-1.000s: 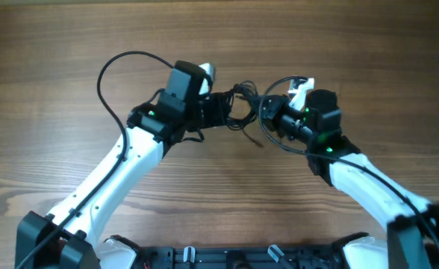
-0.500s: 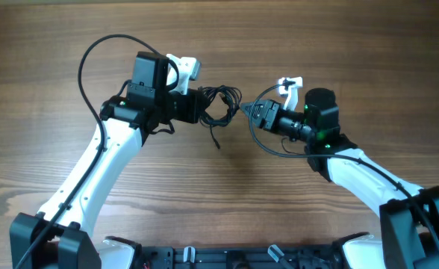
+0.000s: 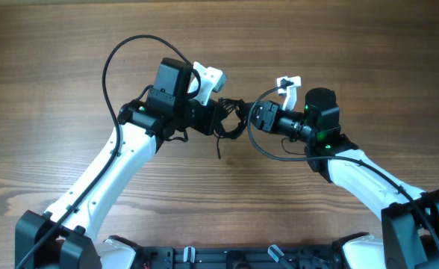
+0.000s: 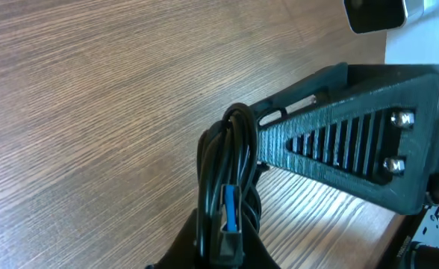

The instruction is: Untangle cables

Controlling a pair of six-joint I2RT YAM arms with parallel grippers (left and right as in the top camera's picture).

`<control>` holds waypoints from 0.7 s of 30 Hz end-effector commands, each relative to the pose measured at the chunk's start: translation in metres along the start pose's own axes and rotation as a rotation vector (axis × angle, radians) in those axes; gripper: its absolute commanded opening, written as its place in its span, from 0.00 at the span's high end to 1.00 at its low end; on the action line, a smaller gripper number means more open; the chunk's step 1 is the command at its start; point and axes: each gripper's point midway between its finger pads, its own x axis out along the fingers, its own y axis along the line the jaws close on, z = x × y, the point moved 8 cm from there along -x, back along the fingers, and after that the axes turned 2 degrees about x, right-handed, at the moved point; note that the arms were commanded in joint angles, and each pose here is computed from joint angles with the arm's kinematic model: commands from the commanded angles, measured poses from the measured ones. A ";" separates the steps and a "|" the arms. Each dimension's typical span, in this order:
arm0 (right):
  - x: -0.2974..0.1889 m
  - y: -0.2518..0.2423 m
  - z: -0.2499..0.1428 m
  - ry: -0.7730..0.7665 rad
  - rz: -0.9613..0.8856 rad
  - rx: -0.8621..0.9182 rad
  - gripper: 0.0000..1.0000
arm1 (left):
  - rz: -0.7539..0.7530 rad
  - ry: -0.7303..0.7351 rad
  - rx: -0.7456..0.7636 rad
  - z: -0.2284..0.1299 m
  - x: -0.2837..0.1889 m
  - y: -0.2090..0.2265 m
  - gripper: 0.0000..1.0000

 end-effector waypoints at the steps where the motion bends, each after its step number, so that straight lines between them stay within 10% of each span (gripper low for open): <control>1: 0.000 0.008 -0.005 0.050 0.054 -0.090 0.46 | -0.028 -0.028 -0.074 0.006 -0.005 -0.006 0.96; 9: 0.000 0.004 -0.010 0.078 0.043 -0.117 0.33 | -0.131 -0.030 -0.332 0.008 -0.015 0.002 0.96; 12: 0.000 0.008 -0.009 0.078 0.068 -0.085 0.62 | -0.143 -0.019 -0.337 0.007 -0.015 0.001 0.96; 21: -0.003 0.025 -0.011 0.144 0.212 -0.100 0.96 | -0.125 -0.001 -0.355 0.003 -0.014 0.003 0.96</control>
